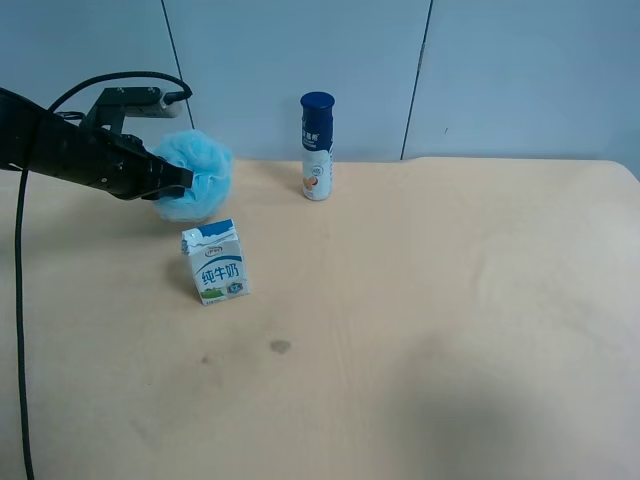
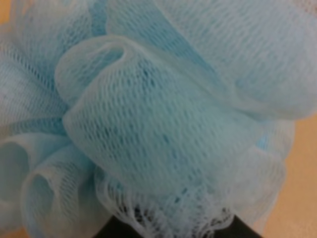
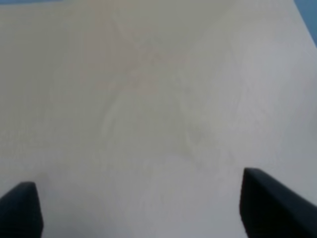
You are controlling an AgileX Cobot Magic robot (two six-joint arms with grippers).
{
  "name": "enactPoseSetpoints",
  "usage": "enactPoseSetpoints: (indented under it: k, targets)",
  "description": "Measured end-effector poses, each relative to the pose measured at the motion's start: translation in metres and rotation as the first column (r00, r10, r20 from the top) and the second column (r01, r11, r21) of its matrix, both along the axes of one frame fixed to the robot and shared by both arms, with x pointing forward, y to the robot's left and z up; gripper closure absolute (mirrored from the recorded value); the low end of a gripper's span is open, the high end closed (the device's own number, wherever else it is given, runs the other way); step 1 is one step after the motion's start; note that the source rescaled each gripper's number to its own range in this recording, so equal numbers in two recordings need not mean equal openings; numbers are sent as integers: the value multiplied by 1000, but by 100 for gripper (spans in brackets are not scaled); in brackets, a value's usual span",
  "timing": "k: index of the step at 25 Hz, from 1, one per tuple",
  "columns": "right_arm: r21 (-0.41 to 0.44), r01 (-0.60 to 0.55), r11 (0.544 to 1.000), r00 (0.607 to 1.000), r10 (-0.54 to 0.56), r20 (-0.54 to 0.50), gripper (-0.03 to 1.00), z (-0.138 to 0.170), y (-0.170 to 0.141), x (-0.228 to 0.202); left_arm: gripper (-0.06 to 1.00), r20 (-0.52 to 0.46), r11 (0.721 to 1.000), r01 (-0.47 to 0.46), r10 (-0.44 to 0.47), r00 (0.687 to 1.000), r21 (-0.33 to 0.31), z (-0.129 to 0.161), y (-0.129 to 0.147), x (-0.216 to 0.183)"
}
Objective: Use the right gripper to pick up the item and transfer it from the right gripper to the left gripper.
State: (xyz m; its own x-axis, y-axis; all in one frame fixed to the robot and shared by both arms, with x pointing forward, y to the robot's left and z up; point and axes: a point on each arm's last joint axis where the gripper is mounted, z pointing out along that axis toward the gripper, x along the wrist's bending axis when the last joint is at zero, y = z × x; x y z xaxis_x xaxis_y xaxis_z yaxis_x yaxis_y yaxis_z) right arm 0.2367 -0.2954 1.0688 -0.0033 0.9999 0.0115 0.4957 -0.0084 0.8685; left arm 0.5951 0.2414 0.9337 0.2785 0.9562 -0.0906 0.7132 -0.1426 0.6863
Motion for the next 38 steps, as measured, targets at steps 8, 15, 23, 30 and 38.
enactPoseSetpoints:
  k: [8,15,23,30,38]
  targets:
    - [0,0,1000,1000,0,0,9,0,0,0,11,1,1000,7,-7,1000,7,0,0,0]
    - [0,0,1000,1000,0,0,9,0,0,0,-5,3,1000,7,-7,1000,7,1,0,0]
    - [0,0,1000,1000,0,0,9,0,0,0,-6,108,1000,0,3,994,-30,47,0,-9]
    - [0,0,1000,1000,0,0,9,0,0,0,-6,186,998,16,-5,983,-59,102,2,-35]
    - [0,0,1000,1000,0,0,9,0,0,0,-6,137,994,87,-78,987,-62,150,3,-87]
